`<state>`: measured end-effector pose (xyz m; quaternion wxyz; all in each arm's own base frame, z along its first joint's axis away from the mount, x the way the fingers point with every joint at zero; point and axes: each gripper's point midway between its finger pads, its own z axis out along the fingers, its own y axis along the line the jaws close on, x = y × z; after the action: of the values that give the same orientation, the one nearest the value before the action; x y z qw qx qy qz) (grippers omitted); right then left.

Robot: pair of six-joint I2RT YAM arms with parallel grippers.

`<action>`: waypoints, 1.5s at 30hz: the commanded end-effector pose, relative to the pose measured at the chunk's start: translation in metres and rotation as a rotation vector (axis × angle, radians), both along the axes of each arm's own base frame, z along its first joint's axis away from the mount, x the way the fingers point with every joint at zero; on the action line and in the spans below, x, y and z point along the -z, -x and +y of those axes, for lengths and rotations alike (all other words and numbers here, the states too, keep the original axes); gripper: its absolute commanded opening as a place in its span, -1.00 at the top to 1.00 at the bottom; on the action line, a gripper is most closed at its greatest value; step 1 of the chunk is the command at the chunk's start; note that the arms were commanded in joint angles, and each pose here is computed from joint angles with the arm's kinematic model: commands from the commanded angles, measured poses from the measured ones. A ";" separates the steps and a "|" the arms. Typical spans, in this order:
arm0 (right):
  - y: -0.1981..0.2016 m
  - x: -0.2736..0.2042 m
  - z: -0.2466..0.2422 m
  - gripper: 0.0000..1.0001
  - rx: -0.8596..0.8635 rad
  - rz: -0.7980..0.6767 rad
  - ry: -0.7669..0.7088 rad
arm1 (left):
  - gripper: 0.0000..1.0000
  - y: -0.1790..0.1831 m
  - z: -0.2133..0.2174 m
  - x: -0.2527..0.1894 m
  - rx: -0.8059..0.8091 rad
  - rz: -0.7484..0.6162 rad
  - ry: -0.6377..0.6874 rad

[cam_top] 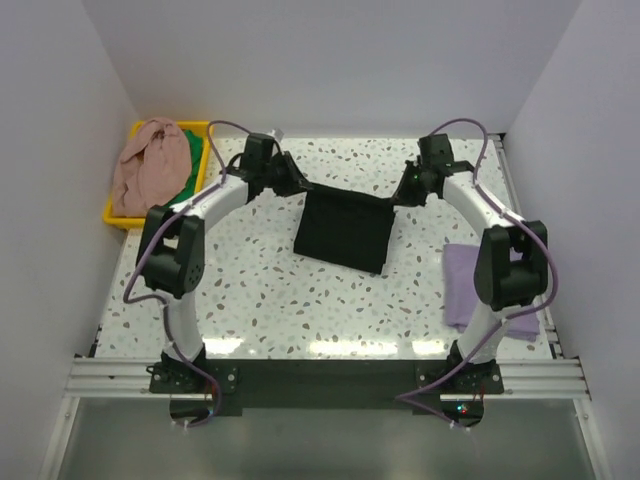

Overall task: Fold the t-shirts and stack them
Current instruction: Fold the tshirt

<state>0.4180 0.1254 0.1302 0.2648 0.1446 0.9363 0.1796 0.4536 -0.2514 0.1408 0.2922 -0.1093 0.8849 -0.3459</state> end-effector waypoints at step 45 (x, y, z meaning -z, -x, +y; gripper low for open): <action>-0.114 0.070 0.145 0.21 -0.075 -0.078 -0.691 | 1.00 0.077 0.026 0.131 -0.190 0.229 -0.088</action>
<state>0.5105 0.2816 0.0416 0.2055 0.1576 0.8510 0.4570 0.3869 -0.2406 0.0226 0.2315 -0.1992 0.9070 -0.2900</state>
